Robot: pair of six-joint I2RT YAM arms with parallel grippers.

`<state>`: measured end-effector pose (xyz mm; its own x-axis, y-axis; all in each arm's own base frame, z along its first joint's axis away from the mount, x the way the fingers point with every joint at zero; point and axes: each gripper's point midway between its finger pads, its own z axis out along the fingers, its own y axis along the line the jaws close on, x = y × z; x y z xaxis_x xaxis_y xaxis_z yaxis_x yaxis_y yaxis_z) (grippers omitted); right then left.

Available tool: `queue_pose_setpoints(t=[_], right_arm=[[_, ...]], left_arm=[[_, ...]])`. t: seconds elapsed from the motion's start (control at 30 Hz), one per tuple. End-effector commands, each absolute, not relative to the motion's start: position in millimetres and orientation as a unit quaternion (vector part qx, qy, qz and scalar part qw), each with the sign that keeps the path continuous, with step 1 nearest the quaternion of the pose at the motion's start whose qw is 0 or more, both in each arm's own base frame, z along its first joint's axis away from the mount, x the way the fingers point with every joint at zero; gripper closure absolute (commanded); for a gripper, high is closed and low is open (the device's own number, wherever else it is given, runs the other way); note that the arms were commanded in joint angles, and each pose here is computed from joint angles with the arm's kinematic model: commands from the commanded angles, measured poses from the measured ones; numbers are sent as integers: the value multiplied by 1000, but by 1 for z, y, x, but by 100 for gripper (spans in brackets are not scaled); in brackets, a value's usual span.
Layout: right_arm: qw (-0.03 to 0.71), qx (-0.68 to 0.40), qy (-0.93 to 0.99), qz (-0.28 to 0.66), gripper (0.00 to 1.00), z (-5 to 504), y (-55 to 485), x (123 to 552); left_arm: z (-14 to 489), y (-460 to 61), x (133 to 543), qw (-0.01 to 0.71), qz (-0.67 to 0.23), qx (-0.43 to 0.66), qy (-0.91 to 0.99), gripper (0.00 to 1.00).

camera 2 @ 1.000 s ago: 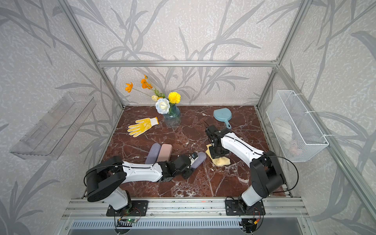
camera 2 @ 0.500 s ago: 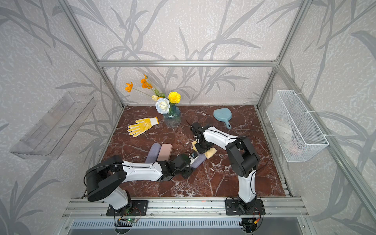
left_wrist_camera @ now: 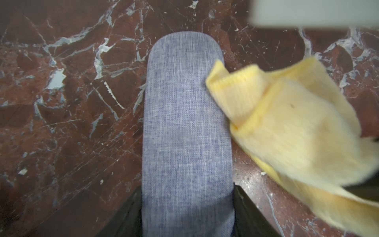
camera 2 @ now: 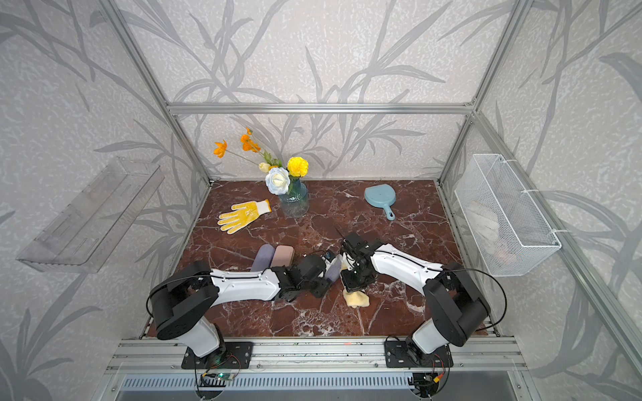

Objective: Wipe the eyeglass case
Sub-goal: Wipe the dirt from the eyeglass case.

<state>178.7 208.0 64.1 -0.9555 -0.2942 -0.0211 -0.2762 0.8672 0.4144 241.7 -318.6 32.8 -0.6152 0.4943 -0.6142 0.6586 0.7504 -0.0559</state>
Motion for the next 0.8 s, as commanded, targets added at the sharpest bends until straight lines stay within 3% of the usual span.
queue_pose_setpoints(t=[0.0,0.17,0.47,0.6,0.77], right_arm=[[0,92,-951,-296,100,108,205,189],[-62,-4,-986,-154,100,96,134,237],[-93,-32,-992,-83,100,65,154,294],[-101,26,-990,-100,100,68,197,282],[-67,66,-986,-141,100,69,235,237]], left_arm=[[-6,-287,222,216,-94,323,916,100],[-1,-302,208,173,-176,337,908,100],[13,-324,187,92,-313,330,886,100],[6,-321,192,74,-327,306,891,100],[1,-320,195,67,-328,296,894,100]])
